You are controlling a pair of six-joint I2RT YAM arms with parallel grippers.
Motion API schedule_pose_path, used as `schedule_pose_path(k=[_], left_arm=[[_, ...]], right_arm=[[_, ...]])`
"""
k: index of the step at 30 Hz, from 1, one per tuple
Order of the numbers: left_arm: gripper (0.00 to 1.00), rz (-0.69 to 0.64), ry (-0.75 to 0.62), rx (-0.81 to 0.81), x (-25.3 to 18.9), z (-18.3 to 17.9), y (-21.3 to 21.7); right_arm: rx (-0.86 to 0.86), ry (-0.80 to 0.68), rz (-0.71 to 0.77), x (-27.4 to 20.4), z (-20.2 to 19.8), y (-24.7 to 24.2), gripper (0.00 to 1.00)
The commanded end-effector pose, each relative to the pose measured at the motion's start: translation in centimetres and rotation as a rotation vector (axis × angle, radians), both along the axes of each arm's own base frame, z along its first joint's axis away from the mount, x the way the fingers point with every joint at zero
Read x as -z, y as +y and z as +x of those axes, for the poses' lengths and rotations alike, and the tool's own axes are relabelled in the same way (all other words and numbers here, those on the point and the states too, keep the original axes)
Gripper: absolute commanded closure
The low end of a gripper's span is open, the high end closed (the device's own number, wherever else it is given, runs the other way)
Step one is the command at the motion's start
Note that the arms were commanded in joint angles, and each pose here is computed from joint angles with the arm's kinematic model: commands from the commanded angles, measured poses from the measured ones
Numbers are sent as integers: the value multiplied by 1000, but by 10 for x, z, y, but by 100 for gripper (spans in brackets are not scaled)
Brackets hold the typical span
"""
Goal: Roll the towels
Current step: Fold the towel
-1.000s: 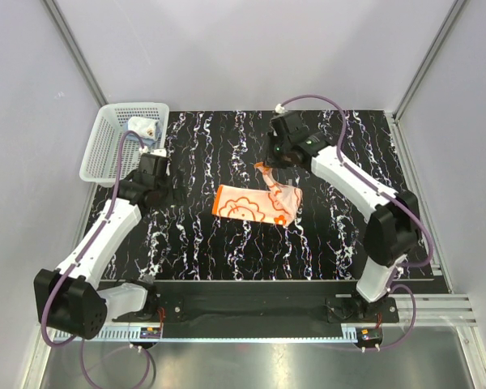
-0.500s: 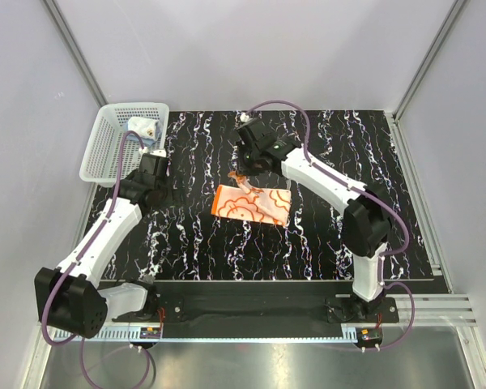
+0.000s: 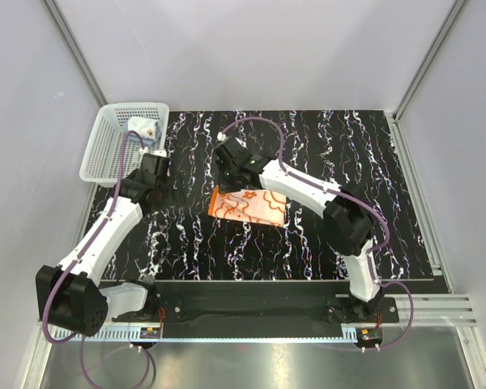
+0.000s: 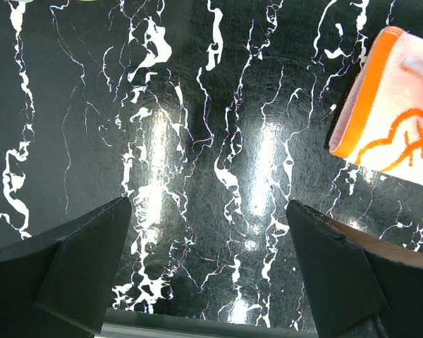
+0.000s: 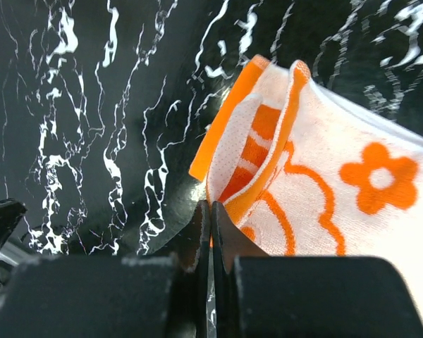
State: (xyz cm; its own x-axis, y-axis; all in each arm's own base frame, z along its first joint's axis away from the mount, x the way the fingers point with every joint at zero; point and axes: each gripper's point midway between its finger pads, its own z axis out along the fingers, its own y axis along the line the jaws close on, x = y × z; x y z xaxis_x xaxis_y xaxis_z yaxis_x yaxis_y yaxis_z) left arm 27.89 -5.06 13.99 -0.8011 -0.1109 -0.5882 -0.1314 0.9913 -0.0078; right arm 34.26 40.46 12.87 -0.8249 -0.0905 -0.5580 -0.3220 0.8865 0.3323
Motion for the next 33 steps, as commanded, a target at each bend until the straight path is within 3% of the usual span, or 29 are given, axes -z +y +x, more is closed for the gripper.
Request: schedule_pose_path(k=[1,10,12,13,20,27,33], left_arm=[[1,20,-33,-17,-8,7,5],[1,25,-24,-18,-5,6,6],[1,29,-23,-21,-5,6,6],[1,29,-23,-21,-5,6,6],[1,38,-20,-29,-4,6,8],[1,40,-18,-32,-2,6,9],[1,-37,-19,37,-1,9,-10]], right_arm=[[-17,3,32,14,-7,22,100],[-58,89,10,83,-14,39,68],[-66,93,23,83,-14,43,60],[-68,95,27,84,-13,46,51],[-78,15,79,31,-7,48,30],[26,-109,90,-48,-9,2,19],[247,-26,103,-30,-12,-87,23]])
